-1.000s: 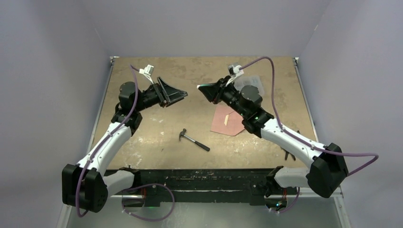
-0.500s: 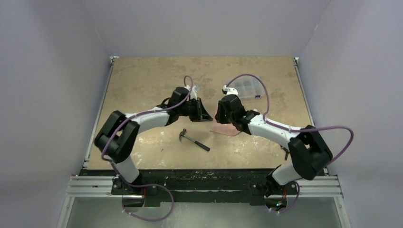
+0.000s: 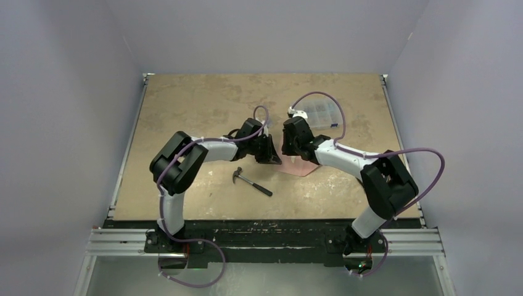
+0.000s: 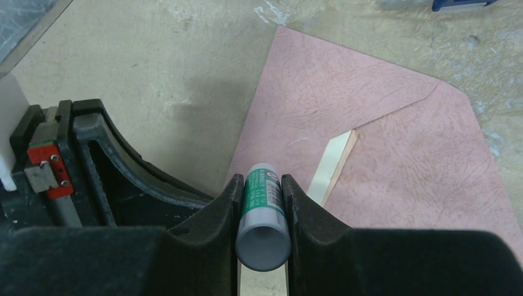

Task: Place the letter into the envelope and seal it

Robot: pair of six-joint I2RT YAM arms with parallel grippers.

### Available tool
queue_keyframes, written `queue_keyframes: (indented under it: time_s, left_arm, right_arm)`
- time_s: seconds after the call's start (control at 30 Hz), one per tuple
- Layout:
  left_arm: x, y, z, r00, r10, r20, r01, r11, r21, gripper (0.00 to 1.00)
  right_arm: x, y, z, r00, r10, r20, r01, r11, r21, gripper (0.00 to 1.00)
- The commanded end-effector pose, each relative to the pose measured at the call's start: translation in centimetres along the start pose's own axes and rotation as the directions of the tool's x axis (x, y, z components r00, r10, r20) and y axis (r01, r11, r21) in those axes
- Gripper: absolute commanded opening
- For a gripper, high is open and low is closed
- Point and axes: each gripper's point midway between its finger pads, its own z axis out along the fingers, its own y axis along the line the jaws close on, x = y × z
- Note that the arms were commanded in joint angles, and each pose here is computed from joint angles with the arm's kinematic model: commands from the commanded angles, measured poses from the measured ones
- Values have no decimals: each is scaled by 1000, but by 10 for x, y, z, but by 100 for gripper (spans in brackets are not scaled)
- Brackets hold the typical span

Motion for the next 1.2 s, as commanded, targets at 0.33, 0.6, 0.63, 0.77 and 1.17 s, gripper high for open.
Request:
queue_keyframes:
  time_s: [0.33,0.6,0.63,0.77,1.17]
  left_arm:
    - [7,26,15,999,32,-13,-34,980,-198,0]
    - [19,46,16,999,25,-47,-38,953,-300,0]
    - [20,48,15,999,23,-48,-36,950,-310,0]
    - [22,52,15,999,18,-51,-34,944,-327,0]
    - [27,55,16,998,14,-69,-36,944,-329,0]
  right_arm:
    - [-3,-13,4,1000,-13,-3,13,996,86,0]
    - [14,-14,11,999,-8,-45,11,997,72,0]
    - [15,-16,10,999,-6,-45,9,997,80,0]
    - [14,-22,7,1000,1,-22,1,995,101,0]
    - [26,-32,19,999,-7,-39,13,989,146,0]
